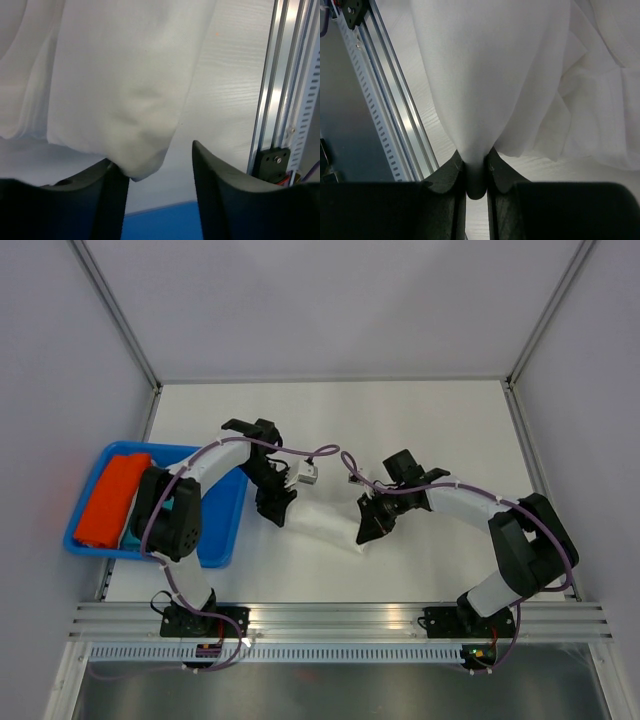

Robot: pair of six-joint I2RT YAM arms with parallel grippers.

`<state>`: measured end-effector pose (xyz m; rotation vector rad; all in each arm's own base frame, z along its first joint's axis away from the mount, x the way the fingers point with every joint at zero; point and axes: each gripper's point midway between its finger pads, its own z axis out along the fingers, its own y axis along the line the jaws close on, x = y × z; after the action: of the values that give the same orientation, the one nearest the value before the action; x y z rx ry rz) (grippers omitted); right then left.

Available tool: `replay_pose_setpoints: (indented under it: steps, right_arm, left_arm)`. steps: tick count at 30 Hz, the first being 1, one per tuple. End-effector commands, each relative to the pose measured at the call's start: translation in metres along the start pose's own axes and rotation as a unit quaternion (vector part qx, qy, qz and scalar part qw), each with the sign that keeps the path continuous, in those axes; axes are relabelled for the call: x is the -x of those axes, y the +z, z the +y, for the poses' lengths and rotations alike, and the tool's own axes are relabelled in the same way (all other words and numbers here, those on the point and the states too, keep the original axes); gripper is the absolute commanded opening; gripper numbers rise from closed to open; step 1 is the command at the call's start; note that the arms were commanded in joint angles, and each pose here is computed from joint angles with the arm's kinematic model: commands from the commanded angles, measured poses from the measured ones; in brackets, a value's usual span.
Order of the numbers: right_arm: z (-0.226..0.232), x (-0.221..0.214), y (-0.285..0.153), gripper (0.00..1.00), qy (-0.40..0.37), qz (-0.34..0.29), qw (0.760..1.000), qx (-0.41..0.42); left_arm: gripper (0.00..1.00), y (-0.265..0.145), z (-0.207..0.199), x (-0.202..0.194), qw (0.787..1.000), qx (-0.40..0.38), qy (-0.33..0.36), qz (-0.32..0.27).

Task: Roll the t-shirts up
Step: Roll the tshirt

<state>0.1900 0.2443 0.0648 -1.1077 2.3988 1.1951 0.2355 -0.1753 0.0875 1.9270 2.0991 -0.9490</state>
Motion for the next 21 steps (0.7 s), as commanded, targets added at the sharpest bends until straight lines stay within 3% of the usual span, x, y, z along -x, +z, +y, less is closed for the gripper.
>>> replay_pose_setpoints:
  steps: [1, 4, 8, 11, 17, 21]
  right_arm:
    - [0.006, 0.019, -0.001, 0.0, -0.004, -0.028, 0.999, 0.023]
    - [0.015, 0.022, -0.004, 0.01, 0.012, -0.031, 0.998, 0.048]
    - [0.035, 0.02, -0.014, 0.0, 0.041, -0.029, 0.996, 0.071]
    - [0.045, 0.011, -0.018, 0.0, 0.057, -0.027, 0.994, 0.085]
    - [0.028, -0.009, -0.01, 0.02, 0.15, -0.013, 0.981, 0.122]
    - [0.007, -0.008, -0.007, 0.01, 0.181, -0.008, 0.978, 0.105]
  left_arm:
    - [0.53, 0.009, 0.008, 0.018, 0.999, 0.017, -0.032, -0.039]
    - [0.2, 0.011, 0.016, 0.016, 0.997, 0.015, -0.065, -0.037]
    - [0.03, -0.001, -0.001, 0.021, 0.996, -0.015, -0.073, -0.044]
    - [0.02, -0.005, -0.018, 0.024, 0.995, -0.044, -0.072, -0.052]
    - [0.02, 0.007, -0.02, 0.01, 0.985, -0.067, -0.157, -0.021]
    - [0.15, 0.015, 0.015, 0.004, 0.976, -0.021, -0.215, -0.006]
